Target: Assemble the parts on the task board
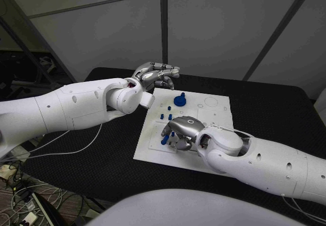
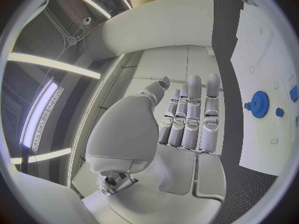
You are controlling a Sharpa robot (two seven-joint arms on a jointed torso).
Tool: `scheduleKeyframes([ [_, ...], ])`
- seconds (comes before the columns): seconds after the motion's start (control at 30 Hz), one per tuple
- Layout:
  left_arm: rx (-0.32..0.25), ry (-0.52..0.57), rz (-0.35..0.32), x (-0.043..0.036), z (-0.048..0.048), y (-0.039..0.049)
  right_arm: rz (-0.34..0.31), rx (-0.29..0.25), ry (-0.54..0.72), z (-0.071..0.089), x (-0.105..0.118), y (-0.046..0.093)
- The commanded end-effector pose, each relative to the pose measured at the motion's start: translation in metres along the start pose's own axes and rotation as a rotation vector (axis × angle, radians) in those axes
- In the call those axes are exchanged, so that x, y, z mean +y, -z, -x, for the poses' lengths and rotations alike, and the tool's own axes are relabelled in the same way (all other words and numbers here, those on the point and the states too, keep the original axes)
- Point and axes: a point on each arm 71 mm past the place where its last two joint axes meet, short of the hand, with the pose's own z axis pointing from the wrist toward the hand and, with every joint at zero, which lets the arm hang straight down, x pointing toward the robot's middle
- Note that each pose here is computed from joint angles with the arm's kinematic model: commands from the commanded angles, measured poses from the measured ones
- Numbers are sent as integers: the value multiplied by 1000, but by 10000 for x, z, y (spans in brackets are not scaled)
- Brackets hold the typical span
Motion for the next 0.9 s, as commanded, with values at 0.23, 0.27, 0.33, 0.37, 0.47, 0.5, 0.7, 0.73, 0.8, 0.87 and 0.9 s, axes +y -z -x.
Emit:
scheduleKeyframes([
  [0.23, 14, 6, -2, -14, -13, -6, 42, -57, -48, 43, 66, 21],
  [0.27, 14, 5, -2, -14, -13, -6, 43, -59, -50, 44, 69, 25],
  [0.33, 13, 5, -2, -13, -12, -6, 44, -63, -53, 45, 71, 33],
  [0.37, 13, 5, -2, -13, -11, -6, 44, -64, -55, 46, 72, 38],
  [0.47, 13, 5, -1, -12, -10, -6, 44, -66, -57, 47, 73, 50],
  [0.5, 13, 5, -1, -12, -9, -6, 43, -67, -58, 48, 74, 56],
  [0.7, 14, 6, 1, -11, -8, -7, 29, -75, -59, 52, 47, 72],
  [0.73, 14, 6, 1, -10, -8, -7, 26, -76, -58, 53, 39, 74],
  [0.8, 14, 6, 1, -10, -9, -7, 18, -79, -56, 54, 22, 81],
  [0.87, 14, 6, 2, -10, -6, -7, 11, -86, -54, 60, 1, 95],
  [0.9, 13, 5, 2, -10, -3, -6, 7, -92, -53, 65, -10, 108],
])
